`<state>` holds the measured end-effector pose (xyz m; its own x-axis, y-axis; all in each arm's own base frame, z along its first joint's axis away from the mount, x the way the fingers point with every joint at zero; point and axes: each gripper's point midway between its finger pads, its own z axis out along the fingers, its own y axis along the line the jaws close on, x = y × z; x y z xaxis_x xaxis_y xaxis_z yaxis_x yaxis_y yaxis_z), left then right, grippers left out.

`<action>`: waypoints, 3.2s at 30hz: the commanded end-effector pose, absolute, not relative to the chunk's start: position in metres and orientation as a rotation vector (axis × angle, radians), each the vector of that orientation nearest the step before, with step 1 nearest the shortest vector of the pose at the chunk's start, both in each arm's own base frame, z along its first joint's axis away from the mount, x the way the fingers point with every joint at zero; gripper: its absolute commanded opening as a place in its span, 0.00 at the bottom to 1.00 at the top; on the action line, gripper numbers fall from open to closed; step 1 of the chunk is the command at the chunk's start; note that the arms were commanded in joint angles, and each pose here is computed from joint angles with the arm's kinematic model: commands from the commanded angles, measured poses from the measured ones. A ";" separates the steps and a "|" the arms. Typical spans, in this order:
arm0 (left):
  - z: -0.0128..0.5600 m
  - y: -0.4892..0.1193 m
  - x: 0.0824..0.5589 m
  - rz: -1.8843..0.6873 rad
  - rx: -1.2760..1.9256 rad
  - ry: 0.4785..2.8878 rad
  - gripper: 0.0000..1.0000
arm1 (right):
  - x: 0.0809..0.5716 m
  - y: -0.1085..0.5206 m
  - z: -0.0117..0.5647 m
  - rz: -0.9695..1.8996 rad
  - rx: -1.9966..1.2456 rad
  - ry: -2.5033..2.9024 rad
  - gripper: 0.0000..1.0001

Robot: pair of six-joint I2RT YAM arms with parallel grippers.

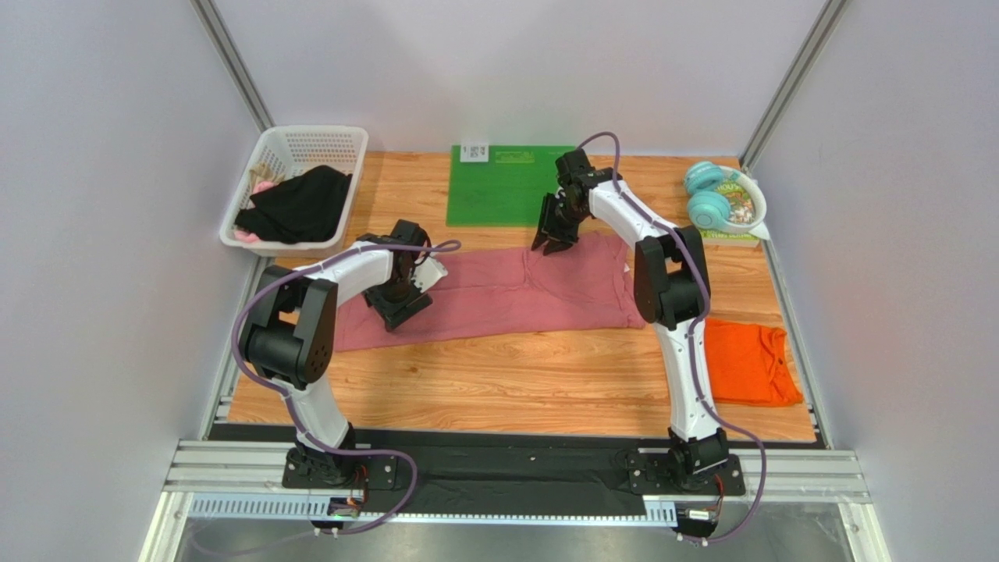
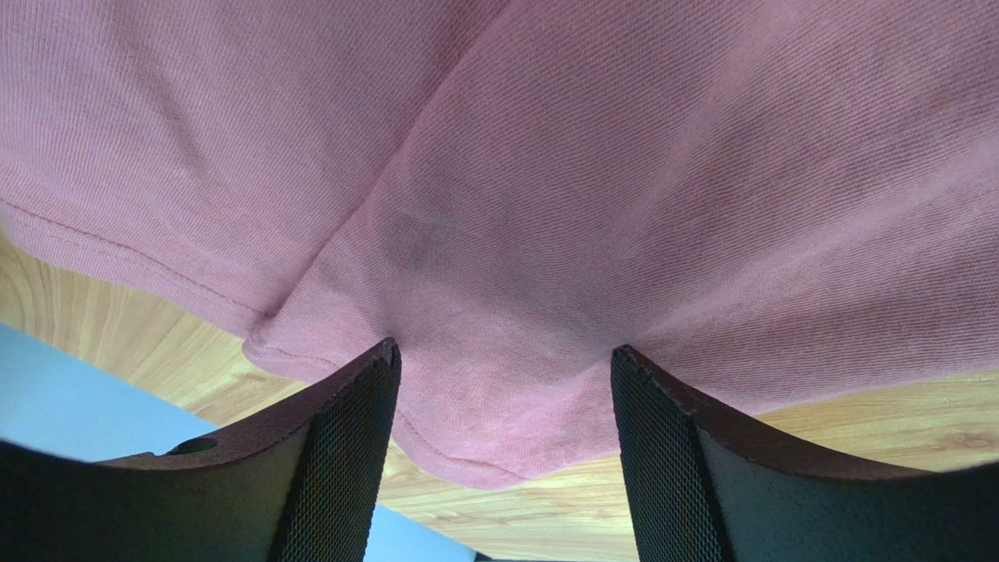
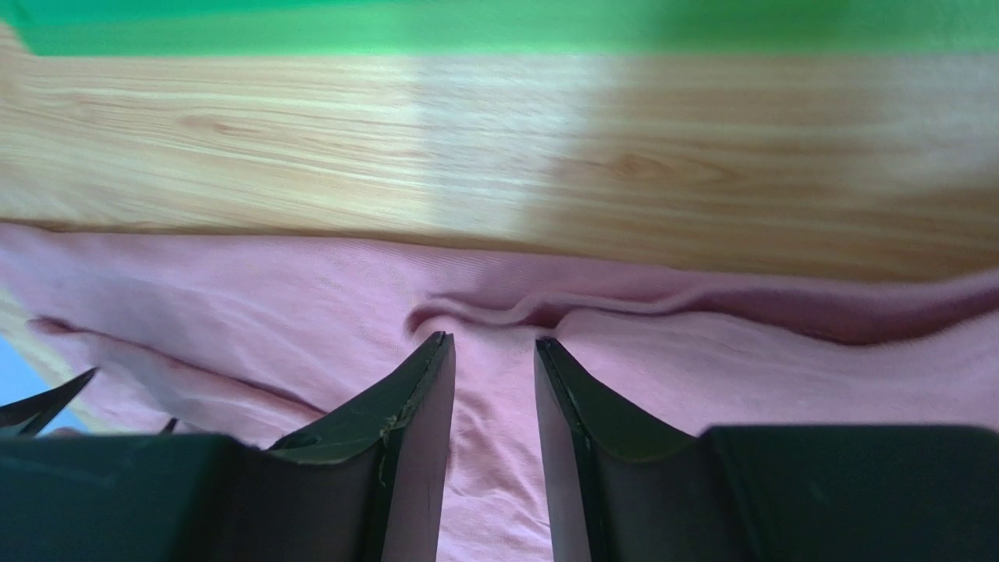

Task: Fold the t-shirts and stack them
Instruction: Fold the other side of the tshirt into a rectangle, then rotate the tshirt 90 degrees

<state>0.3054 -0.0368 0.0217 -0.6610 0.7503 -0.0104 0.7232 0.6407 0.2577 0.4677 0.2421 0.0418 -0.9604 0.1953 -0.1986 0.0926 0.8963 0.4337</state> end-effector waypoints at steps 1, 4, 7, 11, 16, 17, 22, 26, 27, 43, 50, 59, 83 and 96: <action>0.017 -0.040 0.312 0.337 1.232 2.731 0.73 | 0.487 0.258 0.064 0.751 0.152 2.742 0.36; 0.017 -0.039 0.311 0.335 1.234 2.729 0.73 | 0.490 0.263 0.066 0.812 0.161 2.723 0.36; 0.017 -0.039 0.310 0.338 1.238 2.728 0.72 | 0.493 0.264 0.061 0.857 0.194 2.713 0.36; 0.019 -0.039 0.312 0.341 1.234 2.718 0.73 | 0.493 0.264 0.074 0.897 0.183 2.692 0.35; 0.024 -0.039 0.314 0.344 1.225 2.710 0.73 | 0.491 0.231 0.122 0.896 0.232 2.590 0.39; 0.025 -0.040 0.315 0.344 1.222 2.704 0.73 | 0.489 0.224 0.144 0.917 0.257 2.541 0.40; 0.044 -0.043 0.321 0.336 1.192 2.668 0.73 | 0.456 0.172 0.127 0.839 0.493 2.579 0.41; 0.049 -0.042 0.322 0.345 1.187 2.663 0.73 | 0.436 0.157 0.109 0.792 0.586 2.587 0.41; 0.049 -0.041 0.322 0.348 1.183 2.661 0.73 | 0.433 0.155 0.104 0.787 0.602 2.593 0.41; 0.073 -0.036 0.348 0.422 1.091 2.580 0.73 | 0.413 0.127 0.056 0.403 0.629 2.833 0.42; 0.110 -0.035 0.379 0.438 0.949 2.480 0.73 | 0.406 0.151 0.153 0.514 0.390 2.658 0.46; 0.057 -0.022 0.370 0.464 1.054 2.554 0.73 | 0.344 0.126 0.117 0.323 0.532 2.746 0.45; 0.018 0.013 0.386 0.654 1.289 2.517 0.73 | 0.335 0.104 0.027 -0.035 0.612 2.951 0.42; -0.001 -0.007 0.330 0.682 1.536 2.500 0.72 | 0.352 0.089 0.027 -0.126 0.601 2.967 0.40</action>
<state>0.3816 0.0005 0.0320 -0.5303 0.8477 0.0124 0.6885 0.4221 0.5897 0.3308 0.1029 0.0218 -0.9186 0.3873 -0.0781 0.3898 0.9207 -0.0193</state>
